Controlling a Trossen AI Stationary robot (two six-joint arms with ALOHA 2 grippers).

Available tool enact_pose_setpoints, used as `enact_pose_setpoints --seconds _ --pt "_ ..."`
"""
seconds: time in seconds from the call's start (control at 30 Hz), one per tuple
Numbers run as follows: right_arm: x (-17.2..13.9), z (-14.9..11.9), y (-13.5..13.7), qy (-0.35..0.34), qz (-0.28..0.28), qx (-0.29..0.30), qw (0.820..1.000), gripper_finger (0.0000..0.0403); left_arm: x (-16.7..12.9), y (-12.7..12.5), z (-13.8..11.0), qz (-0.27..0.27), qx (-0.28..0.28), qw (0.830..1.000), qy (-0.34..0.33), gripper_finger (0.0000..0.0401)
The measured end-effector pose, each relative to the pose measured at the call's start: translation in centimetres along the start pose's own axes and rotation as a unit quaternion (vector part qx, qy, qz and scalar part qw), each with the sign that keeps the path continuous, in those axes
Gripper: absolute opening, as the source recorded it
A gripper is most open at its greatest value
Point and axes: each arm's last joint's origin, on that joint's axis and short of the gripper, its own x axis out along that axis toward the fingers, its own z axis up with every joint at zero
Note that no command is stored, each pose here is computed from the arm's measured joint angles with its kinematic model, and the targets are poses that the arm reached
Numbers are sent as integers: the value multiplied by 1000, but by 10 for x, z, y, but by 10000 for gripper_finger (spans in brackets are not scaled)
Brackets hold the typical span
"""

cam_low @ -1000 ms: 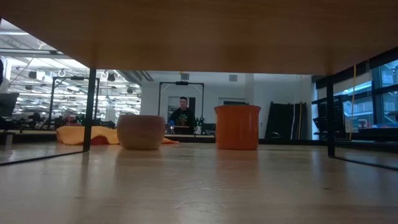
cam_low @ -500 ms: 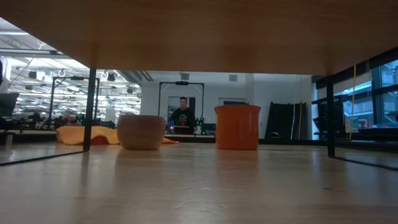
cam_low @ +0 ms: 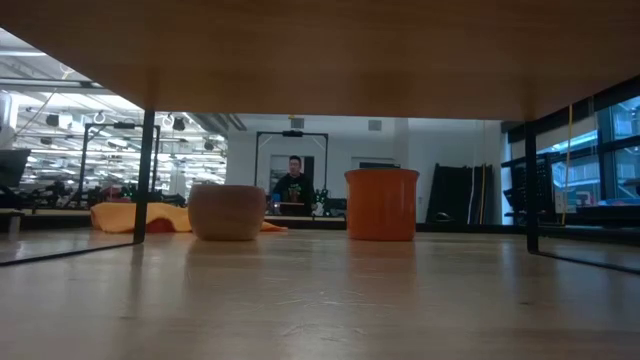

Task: Stack small to large cups/mugs on shelf
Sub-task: Put the dark blue mug on the shelf

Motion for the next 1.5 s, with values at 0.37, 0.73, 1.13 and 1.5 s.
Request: enact_pose_setpoints --seconds 0.37,0.73,1.13,1.5 --pt "2 13 -5 55 109 -11 993 8 4 -43 -19 -71 -94 992 -42 1" --pt "21 10 -2 73 168 -64 981 9 64 -64 -15 -79 -159 983 -53 2" --pt "42 4 -3 104 211 -82 968 9 78 -61 -14 -36 -189 978 -85 1" --pt "42 0 -3 138 229 -80 960 9 80 -48 -15 16 -186 981 -59 2"
